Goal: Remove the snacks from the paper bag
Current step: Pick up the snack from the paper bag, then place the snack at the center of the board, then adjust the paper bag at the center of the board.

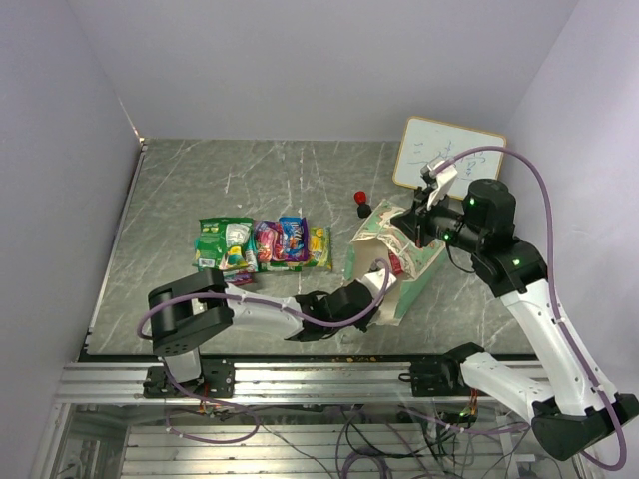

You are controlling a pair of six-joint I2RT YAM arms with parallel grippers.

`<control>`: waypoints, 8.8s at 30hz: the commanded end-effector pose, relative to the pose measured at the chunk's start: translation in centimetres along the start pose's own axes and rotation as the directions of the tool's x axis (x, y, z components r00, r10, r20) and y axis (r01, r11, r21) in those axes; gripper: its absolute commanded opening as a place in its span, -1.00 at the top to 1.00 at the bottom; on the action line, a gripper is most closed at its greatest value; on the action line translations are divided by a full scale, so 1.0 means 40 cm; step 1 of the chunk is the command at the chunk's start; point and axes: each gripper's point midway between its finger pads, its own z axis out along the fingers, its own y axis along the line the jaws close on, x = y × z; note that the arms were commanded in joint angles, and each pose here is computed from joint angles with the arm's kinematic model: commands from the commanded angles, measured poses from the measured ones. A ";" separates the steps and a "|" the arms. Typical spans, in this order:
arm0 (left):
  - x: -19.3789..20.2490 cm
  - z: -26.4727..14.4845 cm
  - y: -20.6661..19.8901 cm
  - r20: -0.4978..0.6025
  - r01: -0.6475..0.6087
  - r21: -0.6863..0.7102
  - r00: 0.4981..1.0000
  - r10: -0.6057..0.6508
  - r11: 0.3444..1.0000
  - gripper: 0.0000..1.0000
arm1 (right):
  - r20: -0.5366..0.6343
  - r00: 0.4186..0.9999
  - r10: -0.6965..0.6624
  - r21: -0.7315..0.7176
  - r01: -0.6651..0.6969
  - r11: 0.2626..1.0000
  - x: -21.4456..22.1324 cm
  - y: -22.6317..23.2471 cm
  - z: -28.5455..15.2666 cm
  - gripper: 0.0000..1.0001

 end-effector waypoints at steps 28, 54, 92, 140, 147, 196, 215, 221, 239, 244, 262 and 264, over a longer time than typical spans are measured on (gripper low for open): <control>-0.162 0.213 0.084 0.263 0.110 -0.193 0.963 -0.056 0.975 -0.02 | -0.016 0.999 -0.039 -0.013 0.039 0.999 -0.054 0.019 -0.049 1.00; -0.158 0.394 0.179 0.295 0.023 -0.256 0.954 0.056 0.966 0.54 | -0.053 0.998 -0.026 -0.032 0.024 0.999 -0.090 0.034 -0.071 1.00; -0.242 -0.268 0.003 -0.045 0.072 0.196 0.997 -0.065 0.978 0.72 | -0.005 0.975 -0.224 0.271 0.217 0.938 -0.059 -0.132 -0.037 1.00; 0.047 -0.312 0.742 -0.207 -0.046 -0.640 0.972 -0.115 0.767 0.86 | 0.056 0.981 -0.184 0.424 0.143 0.894 -0.220 -0.136 -0.205 1.00; 0.042 -0.328 0.749 -0.241 -0.047 -0.658 0.959 -0.151 0.752 0.74 | 0.085 0.994 0.072 0.513 -0.106 0.852 -0.238 -0.174 -0.188 1.00; -0.514 -0.514 0.568 0.189 0.316 -0.412 0.947 -0.259 0.855 -0.65 | -0.023 0.882 0.470 0.998 0.049 -0.043 0.144 -0.458 -0.590 0.20; -0.600 -0.501 0.557 0.246 0.358 -0.360 0.927 -0.283 0.862 -0.75 | -0.001 0.879 0.476 0.893 -0.213 0.395 0.025 -0.404 -0.397 -0.84; -0.635 -0.520 0.556 0.271 0.371 -0.361 0.919 -0.284 0.855 -0.80 | 0.072 0.895 0.440 0.950 -0.196 0.243 -0.028 -0.427 -0.480 -1.00; -0.569 -0.310 0.394 0.110 0.571 0.075 0.810 -0.576 0.818 -0.97 | 0.008 0.877 0.481 0.899 -0.217 0.381 0.036 -0.394 -0.411 -0.95; -0.436 -0.132 0.281 -0.071 0.690 0.226 0.715 -0.695 0.687 -0.99 | 0.014 0.873 0.488 0.879 -0.243 0.410 0.038 -0.378 -0.399 -0.93; -0.420 -0.105 0.233 -0.114 0.629 0.158 0.777 -0.619 0.761 -0.92 | 0.018 0.886 0.464 0.161 -0.460 0.873 -0.095 -0.116 -0.142 -0.81; -0.439 -0.104 0.225 -0.118 0.638 0.174 0.770 -0.627 0.750 -0.91 | -0.003 0.871 0.492 0.074 -0.490 0.869 -0.110 -0.076 -0.102 -0.81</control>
